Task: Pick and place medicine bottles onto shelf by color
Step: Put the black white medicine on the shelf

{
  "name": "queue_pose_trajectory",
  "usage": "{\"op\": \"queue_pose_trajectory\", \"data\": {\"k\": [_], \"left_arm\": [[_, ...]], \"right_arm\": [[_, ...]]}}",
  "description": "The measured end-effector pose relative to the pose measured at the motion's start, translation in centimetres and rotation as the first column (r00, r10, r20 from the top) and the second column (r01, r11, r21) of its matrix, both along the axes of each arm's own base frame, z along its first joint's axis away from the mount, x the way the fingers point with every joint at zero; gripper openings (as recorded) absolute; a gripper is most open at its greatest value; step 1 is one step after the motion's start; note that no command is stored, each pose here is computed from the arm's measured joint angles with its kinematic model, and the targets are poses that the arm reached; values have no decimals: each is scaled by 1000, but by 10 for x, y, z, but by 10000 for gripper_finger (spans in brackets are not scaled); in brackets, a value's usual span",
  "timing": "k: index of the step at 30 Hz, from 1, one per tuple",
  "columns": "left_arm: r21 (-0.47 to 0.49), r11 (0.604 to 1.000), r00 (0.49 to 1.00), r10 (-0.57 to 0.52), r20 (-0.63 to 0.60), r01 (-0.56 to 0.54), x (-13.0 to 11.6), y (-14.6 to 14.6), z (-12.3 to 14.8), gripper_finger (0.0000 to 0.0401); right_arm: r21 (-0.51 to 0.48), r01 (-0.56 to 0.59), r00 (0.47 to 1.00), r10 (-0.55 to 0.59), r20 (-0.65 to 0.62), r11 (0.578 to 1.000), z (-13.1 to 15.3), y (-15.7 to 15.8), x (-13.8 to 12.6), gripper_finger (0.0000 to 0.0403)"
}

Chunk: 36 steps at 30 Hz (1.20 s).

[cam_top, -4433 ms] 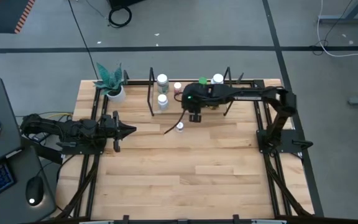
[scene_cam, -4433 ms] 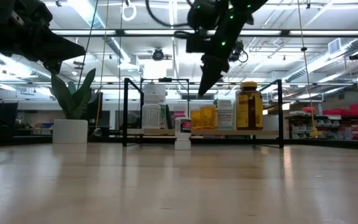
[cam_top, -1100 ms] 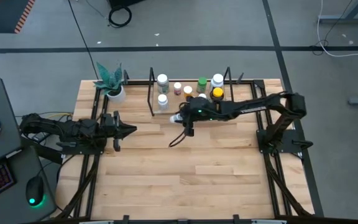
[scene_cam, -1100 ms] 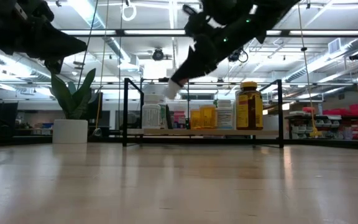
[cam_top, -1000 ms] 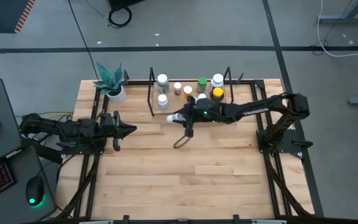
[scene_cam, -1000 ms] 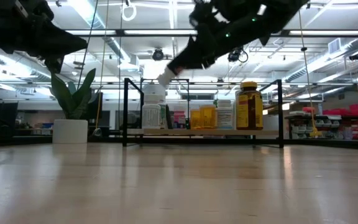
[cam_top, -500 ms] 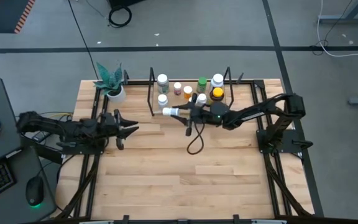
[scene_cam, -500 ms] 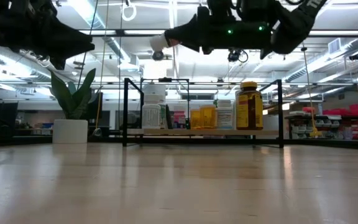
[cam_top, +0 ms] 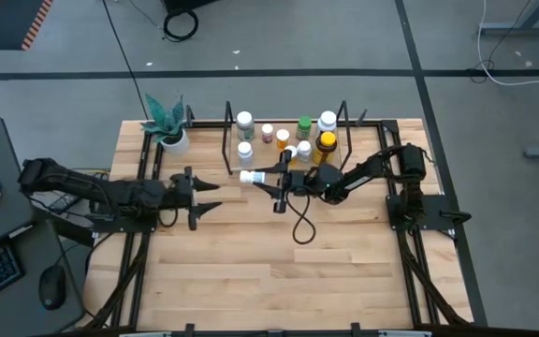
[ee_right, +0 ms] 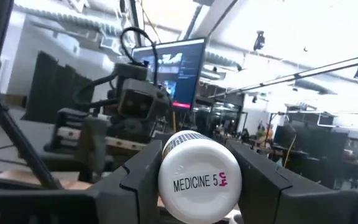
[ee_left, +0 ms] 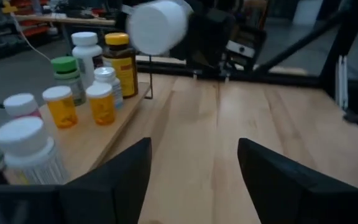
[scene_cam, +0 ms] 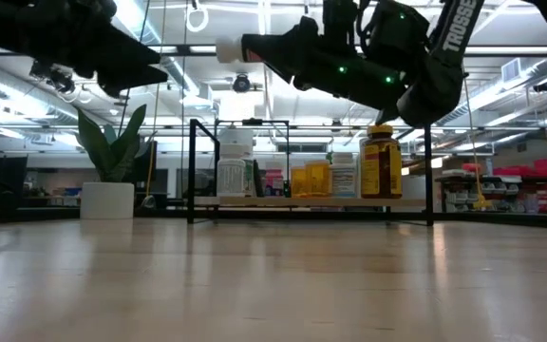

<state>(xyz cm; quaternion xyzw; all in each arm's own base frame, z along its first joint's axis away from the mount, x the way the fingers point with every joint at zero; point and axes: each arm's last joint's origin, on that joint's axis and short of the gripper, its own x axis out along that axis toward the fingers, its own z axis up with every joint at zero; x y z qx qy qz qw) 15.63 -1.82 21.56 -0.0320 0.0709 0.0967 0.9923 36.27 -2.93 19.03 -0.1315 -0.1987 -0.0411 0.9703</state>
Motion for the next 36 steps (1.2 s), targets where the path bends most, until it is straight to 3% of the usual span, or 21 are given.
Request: {"op": "queue_pose_trajectory", "data": {"k": [8,12,19,26,31,36], "left_arm": [[149,988,995,-16,-96,31,36,-6,17,252],[178,984,994,2,-113,18,51,-4,25,257],[179,984,991,41,-124,-19,70,2,33,281],[178,984,993,51,-111,-31,73,4,39,287],[152,987,994,-33,-99,48,73,1,41,277],[149,987,994,-44,-95,58,73,1,41,266]], "right_arm": [[-27,-83,997,83,-5,996,3,7,4,174],[-38,-120,993,120,-3,992,4,12,4,174],[-46,-147,989,147,-3,988,4,19,5,174],[-48,-164,986,164,-15,985,3,20,5,174],[-59,-158,987,156,-31,986,2,20,6,174],[-61,-157,987,155,-28,986,2,20,6,174]]}}
